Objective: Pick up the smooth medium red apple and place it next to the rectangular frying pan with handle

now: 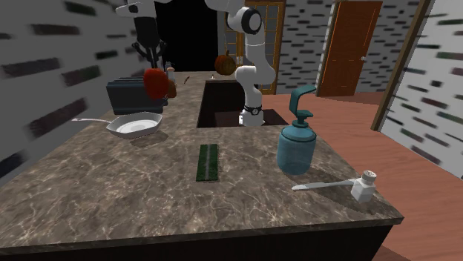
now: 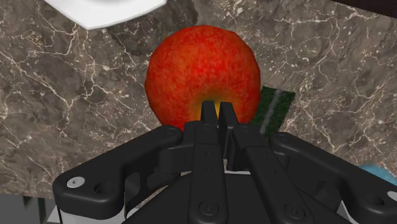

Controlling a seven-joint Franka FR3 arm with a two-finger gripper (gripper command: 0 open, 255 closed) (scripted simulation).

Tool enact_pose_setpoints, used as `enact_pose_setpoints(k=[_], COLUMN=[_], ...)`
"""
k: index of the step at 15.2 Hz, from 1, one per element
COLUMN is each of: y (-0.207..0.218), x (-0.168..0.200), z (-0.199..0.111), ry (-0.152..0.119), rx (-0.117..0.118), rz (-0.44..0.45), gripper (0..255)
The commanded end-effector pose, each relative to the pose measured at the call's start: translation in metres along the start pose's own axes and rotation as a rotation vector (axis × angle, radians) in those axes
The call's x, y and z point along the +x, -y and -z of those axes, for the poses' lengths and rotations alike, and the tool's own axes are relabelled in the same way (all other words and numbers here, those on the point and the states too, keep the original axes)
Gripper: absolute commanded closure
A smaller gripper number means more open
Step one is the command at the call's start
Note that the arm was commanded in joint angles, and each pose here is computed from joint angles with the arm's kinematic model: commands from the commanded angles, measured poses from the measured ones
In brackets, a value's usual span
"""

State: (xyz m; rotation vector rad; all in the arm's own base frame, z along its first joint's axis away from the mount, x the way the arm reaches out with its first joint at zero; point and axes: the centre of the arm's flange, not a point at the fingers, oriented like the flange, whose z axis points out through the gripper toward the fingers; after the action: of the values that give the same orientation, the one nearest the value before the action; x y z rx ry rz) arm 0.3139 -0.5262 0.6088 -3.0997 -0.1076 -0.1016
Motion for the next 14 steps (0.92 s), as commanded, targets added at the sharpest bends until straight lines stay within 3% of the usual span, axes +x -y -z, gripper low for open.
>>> enact_pose_setpoints(k=[1,14], y=[-0.003,-0.006], x=[-0.003,-0.008], z=[-0.009,-0.077], ry=[0.0,0.0], rx=[0.0,0.0], rz=[0.001,0.001], gripper=[255,255])
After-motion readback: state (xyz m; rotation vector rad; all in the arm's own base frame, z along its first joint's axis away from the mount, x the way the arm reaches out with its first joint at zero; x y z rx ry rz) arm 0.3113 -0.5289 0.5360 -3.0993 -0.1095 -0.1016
